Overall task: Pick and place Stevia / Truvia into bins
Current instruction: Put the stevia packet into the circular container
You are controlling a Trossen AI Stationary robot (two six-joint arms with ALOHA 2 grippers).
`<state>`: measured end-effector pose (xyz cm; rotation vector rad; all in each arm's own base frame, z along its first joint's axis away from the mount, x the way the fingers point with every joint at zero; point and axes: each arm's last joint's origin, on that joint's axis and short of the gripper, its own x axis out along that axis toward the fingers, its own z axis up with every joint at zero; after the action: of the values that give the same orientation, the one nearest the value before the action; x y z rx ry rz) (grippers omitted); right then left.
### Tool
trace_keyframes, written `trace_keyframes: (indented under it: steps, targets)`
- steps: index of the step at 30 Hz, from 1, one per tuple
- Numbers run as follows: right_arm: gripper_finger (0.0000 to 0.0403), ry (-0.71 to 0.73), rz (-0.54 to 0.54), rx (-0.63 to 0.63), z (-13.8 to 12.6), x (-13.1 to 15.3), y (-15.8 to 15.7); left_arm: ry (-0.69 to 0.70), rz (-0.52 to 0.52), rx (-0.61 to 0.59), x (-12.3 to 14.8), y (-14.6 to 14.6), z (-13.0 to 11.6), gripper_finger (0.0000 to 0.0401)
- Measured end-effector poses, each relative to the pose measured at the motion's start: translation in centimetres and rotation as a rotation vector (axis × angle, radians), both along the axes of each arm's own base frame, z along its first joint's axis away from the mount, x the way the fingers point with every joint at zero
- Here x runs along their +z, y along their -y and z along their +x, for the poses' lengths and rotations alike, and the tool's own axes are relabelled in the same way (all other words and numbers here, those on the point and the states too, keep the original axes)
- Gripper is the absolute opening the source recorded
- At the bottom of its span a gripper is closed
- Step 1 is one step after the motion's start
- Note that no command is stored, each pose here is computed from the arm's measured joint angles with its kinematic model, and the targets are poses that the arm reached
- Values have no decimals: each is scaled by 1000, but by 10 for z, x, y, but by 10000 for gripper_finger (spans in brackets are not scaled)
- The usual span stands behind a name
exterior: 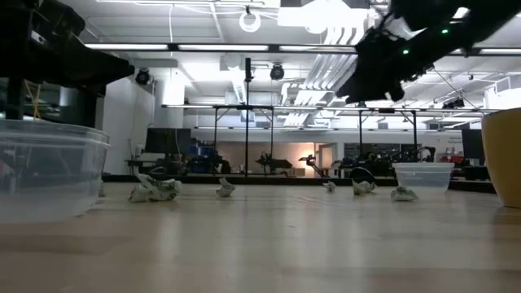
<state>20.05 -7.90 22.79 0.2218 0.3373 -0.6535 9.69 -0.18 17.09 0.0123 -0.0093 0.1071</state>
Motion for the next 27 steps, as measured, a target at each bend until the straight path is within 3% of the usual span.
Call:
trace_keyframes:
  steps: [8,15,27]
  targets:
    - [221,-145,223,-35,35,-23,19,-1,0,0,0,0,0,122]
    - [222,-234,303,-124,54,-52,38,0,0,0,0,0,0,122]
    - [201,-320,397,-160,64,-89,45,0,-1,0,0,0,0,122]
